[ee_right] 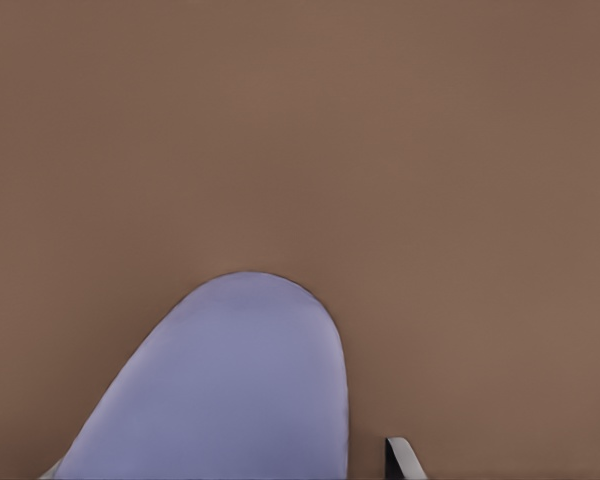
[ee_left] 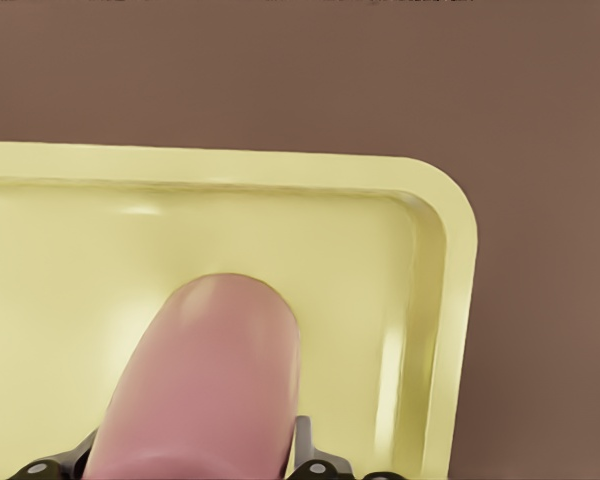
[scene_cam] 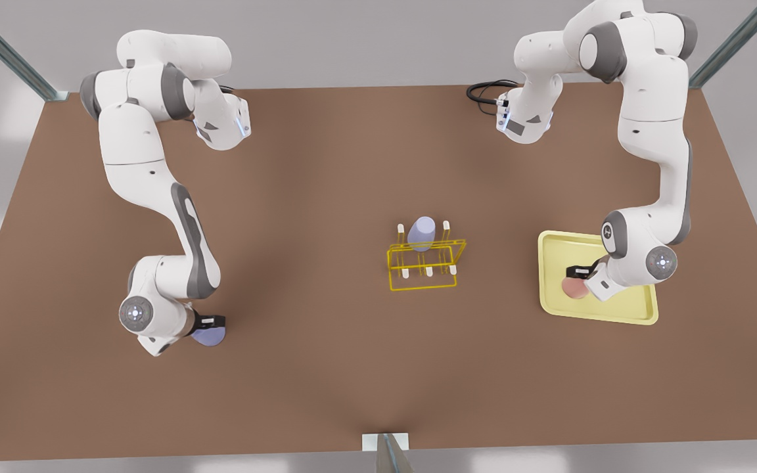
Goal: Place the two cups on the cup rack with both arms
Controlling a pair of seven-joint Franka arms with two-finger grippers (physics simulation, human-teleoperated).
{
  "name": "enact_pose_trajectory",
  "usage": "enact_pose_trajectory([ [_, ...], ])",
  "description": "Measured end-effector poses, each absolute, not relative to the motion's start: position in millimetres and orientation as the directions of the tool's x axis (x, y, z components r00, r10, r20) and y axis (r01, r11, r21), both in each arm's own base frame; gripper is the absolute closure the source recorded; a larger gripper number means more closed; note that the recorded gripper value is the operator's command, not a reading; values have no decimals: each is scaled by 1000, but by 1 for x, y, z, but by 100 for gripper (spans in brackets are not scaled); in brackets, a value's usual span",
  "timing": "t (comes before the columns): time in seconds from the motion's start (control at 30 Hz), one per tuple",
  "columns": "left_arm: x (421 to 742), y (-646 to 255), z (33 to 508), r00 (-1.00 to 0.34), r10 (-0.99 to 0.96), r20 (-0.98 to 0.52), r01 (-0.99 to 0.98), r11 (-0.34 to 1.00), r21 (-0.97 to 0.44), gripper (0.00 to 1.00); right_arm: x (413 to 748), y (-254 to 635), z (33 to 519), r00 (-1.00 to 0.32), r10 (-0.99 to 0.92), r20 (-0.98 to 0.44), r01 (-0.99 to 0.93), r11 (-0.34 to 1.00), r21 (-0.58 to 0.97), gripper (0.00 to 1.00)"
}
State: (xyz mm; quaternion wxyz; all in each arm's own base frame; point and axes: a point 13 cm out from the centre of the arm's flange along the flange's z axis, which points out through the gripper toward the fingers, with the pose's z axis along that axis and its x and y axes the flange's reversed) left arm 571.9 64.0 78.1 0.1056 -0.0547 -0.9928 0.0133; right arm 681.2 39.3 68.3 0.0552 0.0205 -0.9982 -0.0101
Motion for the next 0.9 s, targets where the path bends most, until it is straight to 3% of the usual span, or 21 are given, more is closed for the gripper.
enact_pose_trajectory([
  [0.1,576,62,81,-973,119,199,114,993,-38,17,683,39,68,-994,-39,102,-36,999,25,0],
  [0.13,576,62,82,-973,121,198,115,993,-38,17,683,39,69,-994,-38,99,-36,999,25,5],
  [0.17,577,61,83,-973,122,195,117,992,-38,17,684,39,70,-995,-38,96,-35,999,26,15],
  [0.23,579,61,86,-974,124,190,119,992,-37,17,687,38,73,-996,-37,87,-35,999,28,22],
  [0.4,584,60,95,-976,127,176,122,992,-36,20,693,34,83,-997,-34,68,-32,999,32,23],
  [0.5,584,60,96,-976,128,175,124,992,-36,20,704,63,125,-998,-69,13,-68,996,64,23],
  [0.73,620,7,136,-980,145,134,136,988,-74,20,700,240,214,-953,-279,-120,-297,937,182,23],
  [0.9,636,-162,190,-961,262,83,248,957,-149,20,676,371,268,-903,-374,-214,-421,871,253,22],
])
